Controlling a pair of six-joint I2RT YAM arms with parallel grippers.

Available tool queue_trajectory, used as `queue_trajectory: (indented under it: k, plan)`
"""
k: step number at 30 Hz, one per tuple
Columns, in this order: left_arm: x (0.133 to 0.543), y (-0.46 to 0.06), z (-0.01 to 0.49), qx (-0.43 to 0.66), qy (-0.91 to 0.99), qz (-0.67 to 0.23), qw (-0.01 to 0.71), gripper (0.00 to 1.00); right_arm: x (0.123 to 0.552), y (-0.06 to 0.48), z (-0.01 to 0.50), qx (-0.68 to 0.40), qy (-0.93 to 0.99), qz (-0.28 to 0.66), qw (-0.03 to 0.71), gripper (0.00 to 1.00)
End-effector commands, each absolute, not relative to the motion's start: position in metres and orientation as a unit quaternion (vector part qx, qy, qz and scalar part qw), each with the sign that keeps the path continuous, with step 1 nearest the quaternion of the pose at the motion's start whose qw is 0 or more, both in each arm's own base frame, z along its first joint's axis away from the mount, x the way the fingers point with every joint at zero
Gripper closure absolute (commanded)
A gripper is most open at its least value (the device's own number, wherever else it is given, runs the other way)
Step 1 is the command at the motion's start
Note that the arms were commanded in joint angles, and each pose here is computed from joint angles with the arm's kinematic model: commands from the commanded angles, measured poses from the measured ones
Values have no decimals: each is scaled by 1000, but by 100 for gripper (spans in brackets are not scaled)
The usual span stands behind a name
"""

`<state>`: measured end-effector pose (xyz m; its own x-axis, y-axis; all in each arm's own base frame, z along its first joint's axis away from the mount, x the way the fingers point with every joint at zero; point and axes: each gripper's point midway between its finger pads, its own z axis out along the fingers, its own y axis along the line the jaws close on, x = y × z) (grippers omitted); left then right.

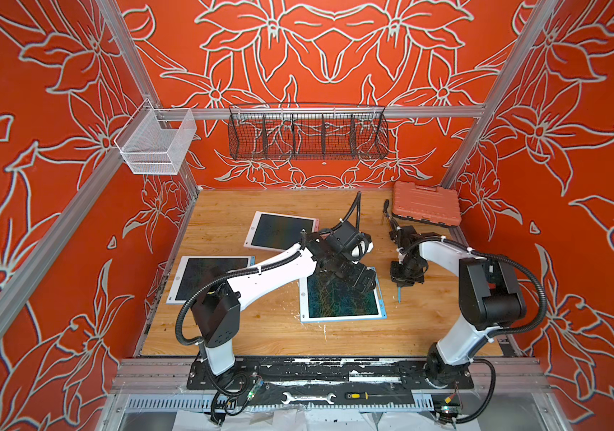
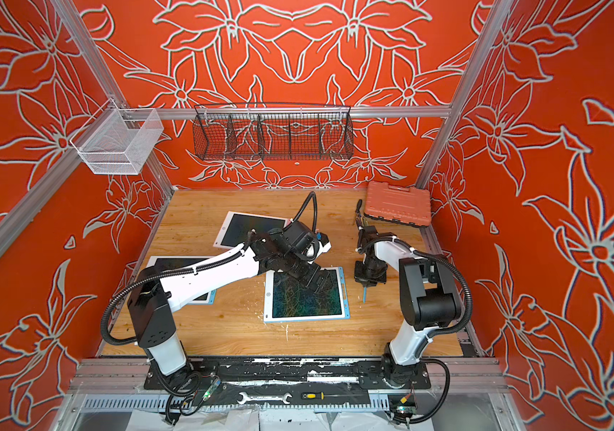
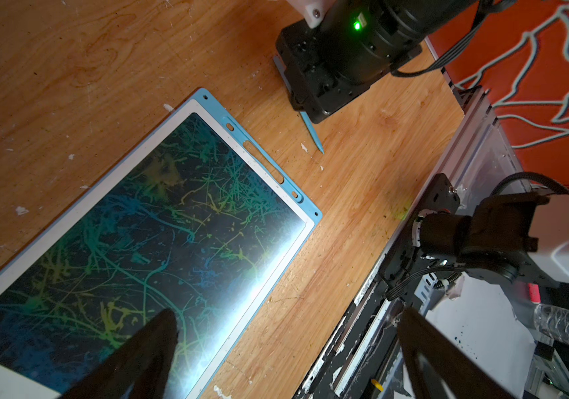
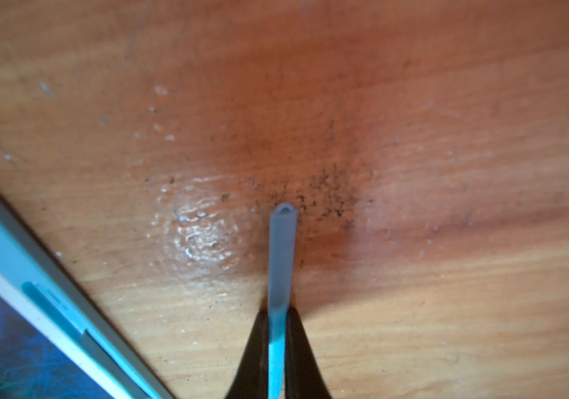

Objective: Place the stylus back onto the writing tablet
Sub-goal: Pick up the stylus from the center of the board.

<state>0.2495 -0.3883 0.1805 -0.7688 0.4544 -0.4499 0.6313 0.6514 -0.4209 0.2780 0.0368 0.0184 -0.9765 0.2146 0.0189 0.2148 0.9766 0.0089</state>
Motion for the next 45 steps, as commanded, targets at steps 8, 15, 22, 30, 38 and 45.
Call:
queue_trajectory:
  k: [8, 15, 22, 30, 38, 45]
  plan:
    - [246, -386, 175, 308, 898, -276, 148, 3, 246, 32, 6, -117, -991, 9, 64, 96]
    - [246, -386, 176, 309, 897, -278, 152, 3, 244, 33, 7, -122, -990, 4, 64, 96]
    - [245, -386, 173, 309, 898, -277, 149, 3, 240, 37, 5, -132, -989, -6, 65, 96]
    - [246, -386, 173, 311, 898, -274, 150, 3, 240, 37, 5, -135, -989, -7, 63, 97]
    - [247, -387, 174, 312, 897, -275, 151, 3, 237, 33, 1, -139, -988, 7, 74, 97]
    - [248, -386, 173, 310, 897, -274, 153, 3, 235, 29, -4, -144, -985, 22, 89, 96]
